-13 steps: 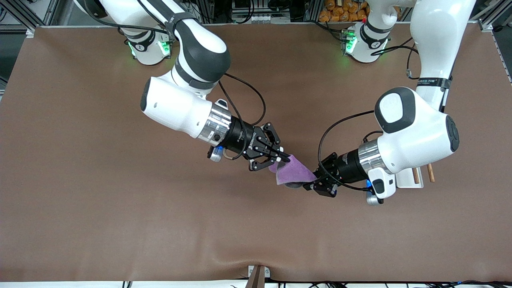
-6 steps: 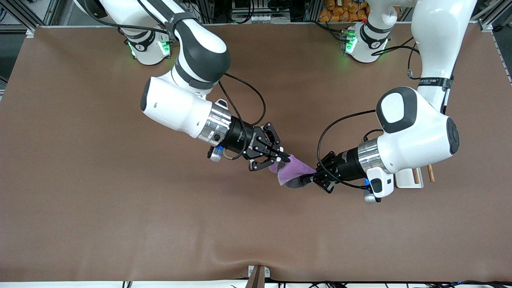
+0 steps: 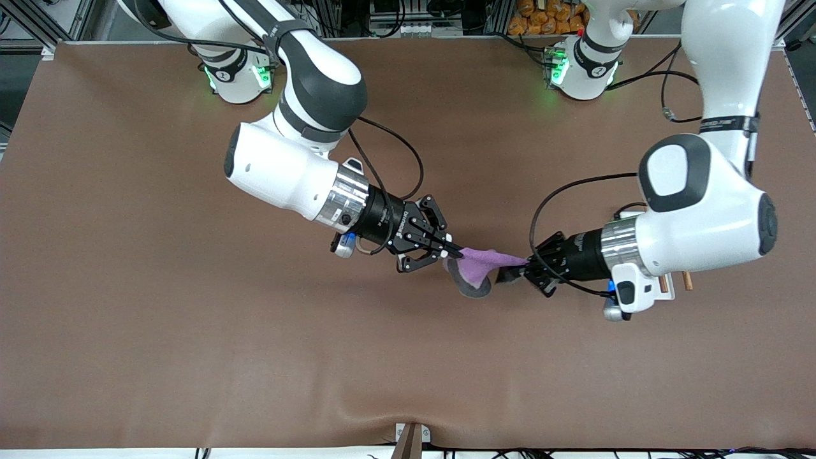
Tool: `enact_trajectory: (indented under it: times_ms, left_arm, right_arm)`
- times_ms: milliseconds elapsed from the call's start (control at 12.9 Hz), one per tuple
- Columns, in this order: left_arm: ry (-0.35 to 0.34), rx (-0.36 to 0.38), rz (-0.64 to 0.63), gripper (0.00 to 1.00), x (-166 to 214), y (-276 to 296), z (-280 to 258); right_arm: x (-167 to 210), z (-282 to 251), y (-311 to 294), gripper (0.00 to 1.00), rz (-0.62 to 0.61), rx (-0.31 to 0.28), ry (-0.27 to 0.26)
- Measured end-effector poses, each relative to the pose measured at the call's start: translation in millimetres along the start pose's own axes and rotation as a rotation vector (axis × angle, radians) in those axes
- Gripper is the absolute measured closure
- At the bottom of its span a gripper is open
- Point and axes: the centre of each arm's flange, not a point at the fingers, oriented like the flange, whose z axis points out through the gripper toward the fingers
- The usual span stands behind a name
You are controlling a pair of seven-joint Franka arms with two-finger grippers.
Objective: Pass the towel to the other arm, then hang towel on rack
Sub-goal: 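Grasp the towel with the left gripper and open the right gripper, then carry the towel with the left gripper toward the white rack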
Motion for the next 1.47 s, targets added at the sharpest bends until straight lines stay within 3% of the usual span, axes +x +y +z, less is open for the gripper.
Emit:
enact_trajectory:
  times_ms: [232, 620, 930, 1162, 1472]
  left_arm:
    - [0.083, 0.096, 0.11, 0.98, 9.0, -11.3, -7.8]
    - [0.103, 0.239, 0.247, 0.98, 17.0, -30.7, -17.8]
    - [0.15, 0.426, 0.414, 0.98, 47.3, -58.0, -28.8]
    - [0.165, 0.515, 0.49, 0.98, 65.7, -74.4, -36.8]
    - [0.116, 0.546, 0.643, 0.98, 97.9, -106.5, -64.8]
  right_arm:
    - [1.8, -0.3, -1.2, 0.57, 0.001, -0.009, 0.009]
    - [5.4, -2.3, -4.1, 0.01, 0.002, -0.045, 0.032]
    - [15.0, -19.2, -21.0, 0.0, 0.003, -0.118, 0.072]
    - [24.6, -46.3, -37.9, 0.0, -0.066, -0.225, 0.106]
    - [31.3, -103.3, -54.8, 0.0, -0.427, -0.385, 0.079]
